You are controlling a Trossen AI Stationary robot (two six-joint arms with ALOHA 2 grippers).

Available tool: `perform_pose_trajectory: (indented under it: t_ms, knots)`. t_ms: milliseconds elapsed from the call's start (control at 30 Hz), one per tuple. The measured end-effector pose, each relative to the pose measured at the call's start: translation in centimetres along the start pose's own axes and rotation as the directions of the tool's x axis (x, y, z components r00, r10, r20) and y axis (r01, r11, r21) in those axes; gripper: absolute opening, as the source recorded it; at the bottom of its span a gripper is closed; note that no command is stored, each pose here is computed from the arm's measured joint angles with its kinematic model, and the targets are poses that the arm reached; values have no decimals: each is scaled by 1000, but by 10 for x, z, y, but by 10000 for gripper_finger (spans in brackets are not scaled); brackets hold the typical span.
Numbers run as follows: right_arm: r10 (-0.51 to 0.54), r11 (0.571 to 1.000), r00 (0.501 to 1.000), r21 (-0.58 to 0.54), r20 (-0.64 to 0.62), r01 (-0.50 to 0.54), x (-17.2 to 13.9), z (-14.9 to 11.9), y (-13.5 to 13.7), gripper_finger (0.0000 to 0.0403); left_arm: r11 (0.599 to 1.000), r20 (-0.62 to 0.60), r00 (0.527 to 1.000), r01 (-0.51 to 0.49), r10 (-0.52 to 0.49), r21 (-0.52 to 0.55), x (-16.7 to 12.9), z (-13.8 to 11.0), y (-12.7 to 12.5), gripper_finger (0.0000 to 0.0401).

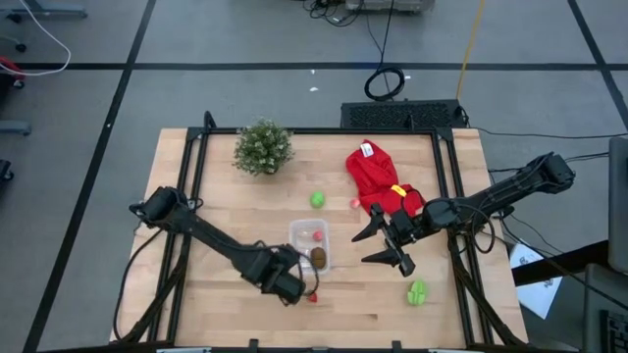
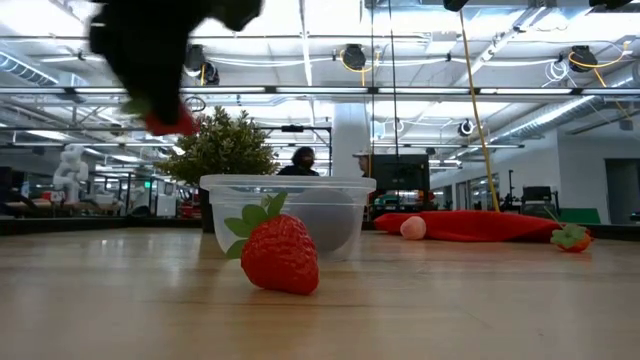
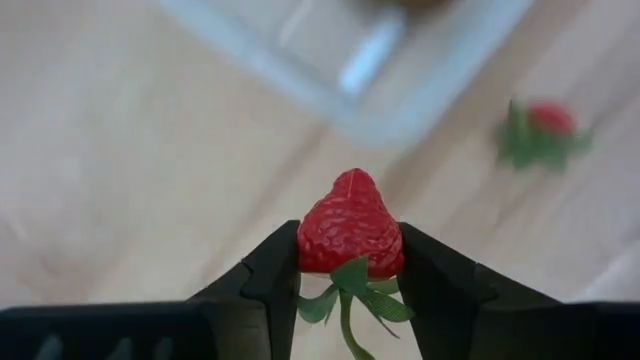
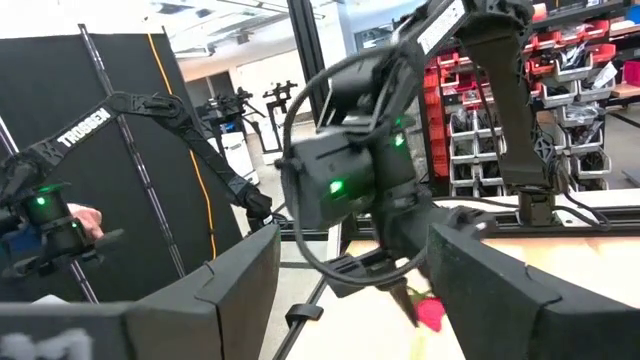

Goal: Pick and placing Produce into tupperware
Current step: Put the bottom left red strawberry into the transparent bin

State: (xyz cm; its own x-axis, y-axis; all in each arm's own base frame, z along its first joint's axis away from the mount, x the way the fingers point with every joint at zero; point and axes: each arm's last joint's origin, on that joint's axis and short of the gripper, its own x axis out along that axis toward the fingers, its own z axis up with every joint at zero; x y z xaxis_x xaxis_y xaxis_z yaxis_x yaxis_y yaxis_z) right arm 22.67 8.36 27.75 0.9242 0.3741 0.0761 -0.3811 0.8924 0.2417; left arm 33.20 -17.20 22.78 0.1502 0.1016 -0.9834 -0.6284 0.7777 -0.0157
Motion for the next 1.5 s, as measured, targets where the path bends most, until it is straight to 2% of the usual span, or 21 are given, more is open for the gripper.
perform_pose_trajectory:
  t_ms: [333, 600, 833, 1300, 1500]
  knots:
    - [0, 1000, 1000, 2, -1, 0, 0, 0, 0, 242, 998, 41, 998, -40, 39, 44, 4, 68, 35, 151]
    - [-5, 1000, 1000, 1, -19, 5, 0, -2, 0, 242, 997, 108, 993, 28, -36, 78, 14, 104, 48, 153]
    - [-7, 1000, 1000, 0, -29, 7, 0, -3, -1, 242, 997, 77, 996, 30, -35, 71, 33, 102, 50, 154]
    - [15, 999, 998, -30, 59, -13, -1, 7, 2, 242, 996, 63, 995, 68, -71, 60, 62, 91, 52, 154]
    - [17, 999, 998, -36, 66, -14, -1, 7, 2, 242, 995, 63, 995, 68, -72, 67, 64, 90, 53, 155]
